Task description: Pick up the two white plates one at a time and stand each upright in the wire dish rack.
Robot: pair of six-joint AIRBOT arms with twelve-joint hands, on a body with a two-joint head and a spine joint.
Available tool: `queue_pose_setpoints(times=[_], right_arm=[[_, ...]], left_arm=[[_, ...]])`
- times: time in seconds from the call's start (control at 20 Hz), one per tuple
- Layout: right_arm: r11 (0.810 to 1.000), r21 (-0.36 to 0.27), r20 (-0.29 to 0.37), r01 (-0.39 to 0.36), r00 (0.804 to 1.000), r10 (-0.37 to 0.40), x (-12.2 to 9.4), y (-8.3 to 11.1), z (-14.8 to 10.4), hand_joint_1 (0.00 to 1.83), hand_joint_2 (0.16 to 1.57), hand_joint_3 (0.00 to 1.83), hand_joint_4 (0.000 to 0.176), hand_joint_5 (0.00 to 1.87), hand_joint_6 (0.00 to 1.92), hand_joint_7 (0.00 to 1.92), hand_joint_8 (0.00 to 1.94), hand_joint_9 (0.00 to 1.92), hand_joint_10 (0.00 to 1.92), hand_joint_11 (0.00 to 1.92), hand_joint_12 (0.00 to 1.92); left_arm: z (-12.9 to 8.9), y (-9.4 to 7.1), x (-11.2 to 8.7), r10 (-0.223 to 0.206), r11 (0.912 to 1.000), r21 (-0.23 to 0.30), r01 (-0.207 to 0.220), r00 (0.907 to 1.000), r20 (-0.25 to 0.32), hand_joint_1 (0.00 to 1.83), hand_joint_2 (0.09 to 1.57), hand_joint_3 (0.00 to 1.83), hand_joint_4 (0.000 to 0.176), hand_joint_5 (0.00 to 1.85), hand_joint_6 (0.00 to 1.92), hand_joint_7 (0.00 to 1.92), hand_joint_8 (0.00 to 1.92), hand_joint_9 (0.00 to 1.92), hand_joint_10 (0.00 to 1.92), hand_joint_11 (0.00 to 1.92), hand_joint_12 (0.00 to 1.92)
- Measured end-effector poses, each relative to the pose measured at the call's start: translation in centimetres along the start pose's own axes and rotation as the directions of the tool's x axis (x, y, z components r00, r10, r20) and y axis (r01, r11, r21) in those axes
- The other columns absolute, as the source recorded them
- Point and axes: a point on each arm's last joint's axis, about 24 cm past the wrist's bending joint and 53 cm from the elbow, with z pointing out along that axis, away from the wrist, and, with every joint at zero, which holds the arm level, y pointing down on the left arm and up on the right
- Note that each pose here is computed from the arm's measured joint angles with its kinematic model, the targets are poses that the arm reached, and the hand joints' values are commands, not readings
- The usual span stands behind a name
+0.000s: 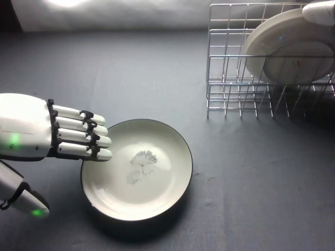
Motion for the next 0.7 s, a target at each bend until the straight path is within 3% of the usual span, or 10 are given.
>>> queue_pose_setpoints(times=[0.05, 0.15, 0.2, 0.25, 0.3, 0.4, 0.45, 0.55, 0.7], right_arm=[[1.0, -0.015, -0.017, 0.024, 1.0, -0.024, 0.5, 0.5, -0.2, 0.99, 1.09, 0.0, 0.0, 0.02, 0.0, 0.01, 0.0, 0.0, 0.0, 0.0, 0.04], [0.993, -0.07, -0.054, 0.095, 0.994, -0.099, 1.8, 1.9, -0.4, 1.07, 1.03, 0.0, 0.0, 0.0, 0.0, 0.0, 0.0, 0.0, 0.0, 0.0, 0.0], [0.981, -0.118, -0.082, 0.152, 0.983, -0.162, 2.9, 3.0, -0.6, 1.11, 1.02, 0.0, 0.0, 0.0, 0.0, 0.0, 0.0, 0.0, 0.0, 0.0, 0.0], [0.967, -0.165, -0.113, 0.193, 0.97, -0.213, 4.4, 3.9, -0.9, 1.28, 1.0, 0.0, 0.0, 0.0, 0.0, 0.0, 0.0, 0.0, 0.0, 0.0, 0.0], [0.96, -0.184, -0.126, 0.212, 0.963, -0.237, 5.0, 4.2, -1.1, 1.34, 0.98, 0.0, 0.0, 0.0, 0.0, 0.0, 0.0, 0.0, 0.0, 0.0, 0.0], [0.907, -0.285, -0.174, 0.31, 0.914, -0.367, 7.6, 5.6, -1.9, 1.39, 0.93, 0.0, 0.0, 0.0, 0.0, 0.0, 0.0, 0.0, 0.0, 0.0, 0.0], [0.896, -0.313, -0.187, 0.316, 0.904, -0.384, 8.5, 6.1, -2.2, 1.43, 0.93, 0.0, 0.0, 0.0, 0.0, 0.0, 0.0, 0.0, 0.0, 0.0, 0.0], [0.856, -0.385, -0.22, 0.344, 0.867, -0.447, 10.9, 7.1, -3.1, 1.55, 0.96, 0.0, 0.0, 0.0, 0.0, 0.0, 0.0, 0.0, 0.0, 0.0, 0.0], [0.817, -0.444, -0.253, 0.369, 0.823, -0.509, 13.3, 7.7, -4.1, 1.62, 0.99, 0.01, 0.0, 0.0, 0.0, 0.0, 0.0, 0.0, 0.0, 0.0, 0.0]], left_arm=[[0.2, -0.1, 0.1, 0.003, 1.0, 0.003, -0.003, 1.0, -0.001, 0.0, 1.11, 0.0, 0.0, 0.0, 0.0, 0.0, 0.0, 0.0, 0.0, 0.0, 0.0], [0.7, -0.4, 0.3, 0.005, 0.9999, 0.016, -0.005, 1.0, -0.006, 0.0, 1.1, 0.0, 0.0, 0.0, 0.0, 0.0, 0.0, 0.0, 0.0, 0.0, 0.0], [0.7, -0.4, 0.2, 0.007, 0.9998, 0.018, -0.006, 1.0, -0.004, 0.0, 1.1, 0.0, 0.0, 0.0, 0.0, 0.0, 0.0, 0.0, 0.0, 0.0, 0.0], [0.7, -0.4, 0.2, 0.009, 0.9998, 0.015, -0.009, 0.9999, -0.004, 0.0, 1.11, 0.0, 0.0, 0.0, 0.0, 0.0, 0.0, 0.0, 0.0, 0.0, 0.0], [0.7, -0.4, 0.3, 0.012, 0.9998, 0.016, -0.011, 0.9999, -0.005, 0.0, 1.11, 0.0, 0.0, 0.0, 0.0, 0.0, 0.0, 0.0, 0.0, 0.0, 0.0], [0.8, -0.4, 0.7, 0.012, 0.9998, 0.016, -0.012, 0.9998, -0.014, 0.0, 1.1, 0.0, 0.0, 0.0, 0.0, 0.0, 0.0, 0.0, 0.0, 0.0, 0.0], [0.9, -0.3, 0.9, 0.017, 0.9997, 0.016, -0.016, 0.9997, -0.018, 0.0, 1.09, 0.0, 0.0, 0.0, 0.0, 0.0, 0.0, 0.0, 0.0, 0.0, 0.0], [0.9, -0.1, 1.0, 0.012, 0.9999, 0.011, -0.012, 0.9998, -0.015, 0.0, 1.1, 0.0, 0.0, 0.0, 0.0, 0.0, 0.0, 0.0, 0.0, 0.0, 0.0], [0.9, 0.0, 1.3, 0.014, 0.9999, 0.008, -0.014, 0.9997, -0.019, 0.0, 1.1, 0.0, 0.0, 0.0, 0.0, 0.0, 0.0, 0.0, 0.0, 0.0, 0.0]])
